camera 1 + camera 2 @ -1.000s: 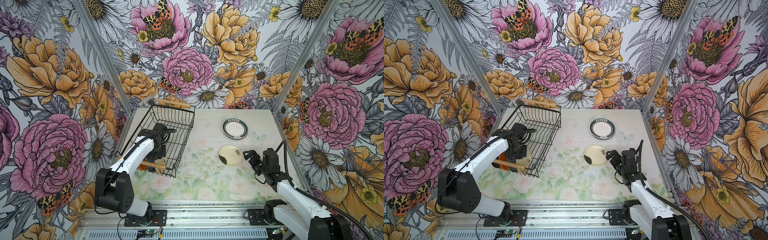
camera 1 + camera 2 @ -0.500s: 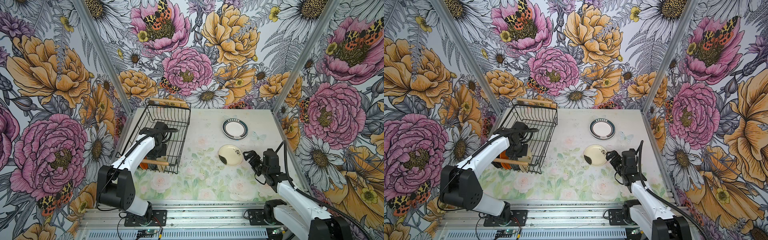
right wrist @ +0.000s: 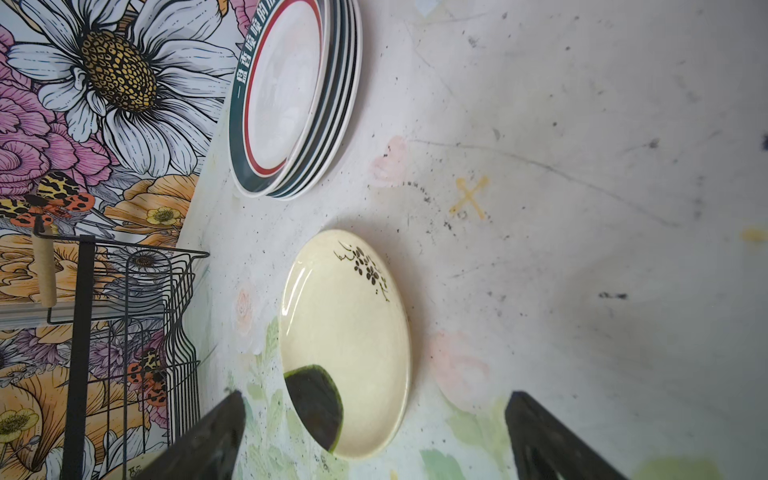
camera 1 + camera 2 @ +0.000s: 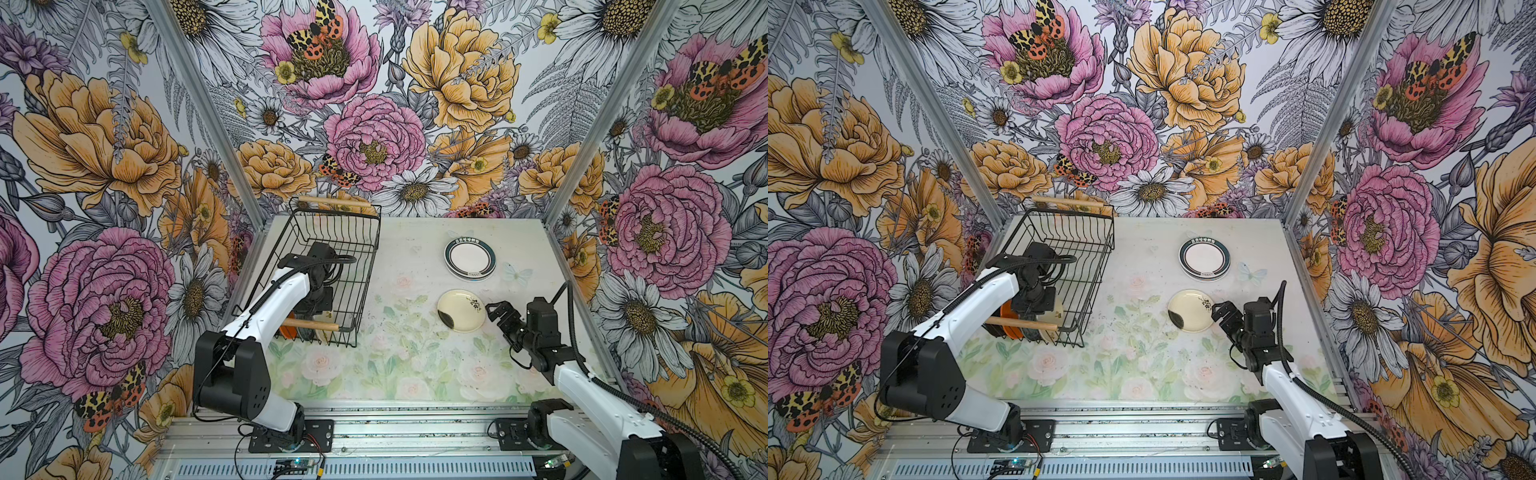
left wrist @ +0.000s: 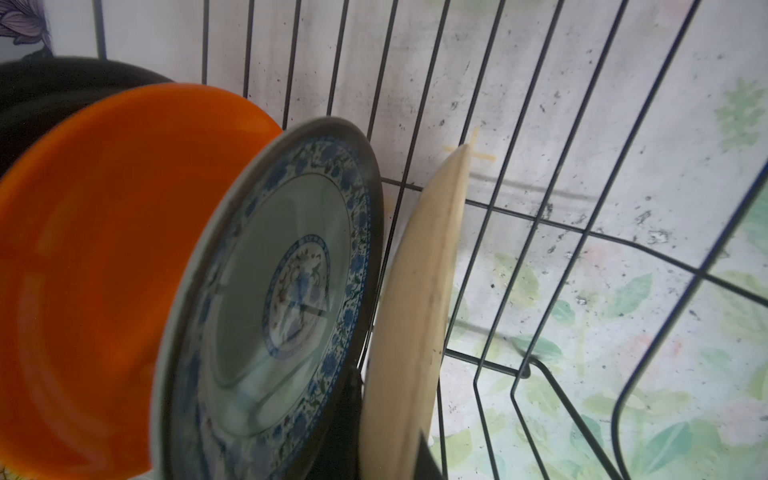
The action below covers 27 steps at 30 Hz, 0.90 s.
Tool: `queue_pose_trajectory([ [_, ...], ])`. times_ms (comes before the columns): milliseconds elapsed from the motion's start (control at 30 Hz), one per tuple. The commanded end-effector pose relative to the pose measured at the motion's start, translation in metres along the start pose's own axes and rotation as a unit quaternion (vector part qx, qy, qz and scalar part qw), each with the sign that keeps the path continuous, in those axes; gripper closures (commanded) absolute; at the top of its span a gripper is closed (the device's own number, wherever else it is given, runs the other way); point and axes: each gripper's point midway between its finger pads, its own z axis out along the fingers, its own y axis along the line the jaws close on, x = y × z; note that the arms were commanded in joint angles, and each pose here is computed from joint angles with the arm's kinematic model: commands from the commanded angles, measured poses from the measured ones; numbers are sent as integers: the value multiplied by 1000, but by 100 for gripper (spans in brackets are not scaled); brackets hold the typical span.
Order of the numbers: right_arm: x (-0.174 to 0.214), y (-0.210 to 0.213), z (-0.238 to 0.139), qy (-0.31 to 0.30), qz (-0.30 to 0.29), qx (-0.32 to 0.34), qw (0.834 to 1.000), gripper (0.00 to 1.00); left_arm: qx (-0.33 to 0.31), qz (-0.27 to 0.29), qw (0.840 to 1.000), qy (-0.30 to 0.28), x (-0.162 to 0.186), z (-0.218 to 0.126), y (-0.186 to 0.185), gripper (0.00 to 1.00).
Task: Unload the plates from the dish rack
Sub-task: 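Grasp the cream calligraphy-print plate in the rack with the left gripper, then lift the cream calligraphy plate up out of the rack with the left gripper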
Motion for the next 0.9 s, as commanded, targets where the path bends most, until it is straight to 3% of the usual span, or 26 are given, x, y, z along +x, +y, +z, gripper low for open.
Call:
queue_pose_trajectory([
  [0, -4, 8, 0, 0, -17, -9, 1000, 1, 20, -21, 999, -20, -4, -23, -2, 100],
  [200, -6, 10, 1, 3, -23, -10, 1000, 1, 6, -24, 998, -62, -15, -53, 9, 100],
  [500, -12, 22, -1, 0, -41, -22, 999, 1, -19, 2, 984, -176, -48, -136, 23, 100],
  [700, -21, 29, 3, -5, -71, -17, 997, 1, -36, 52, 955, -289, -77, -206, 8, 100],
  [867, -39, 36, 4, -31, -101, -5, 994, 1, 45, 80, 920, -381, -107, -257, -52, 100],
])
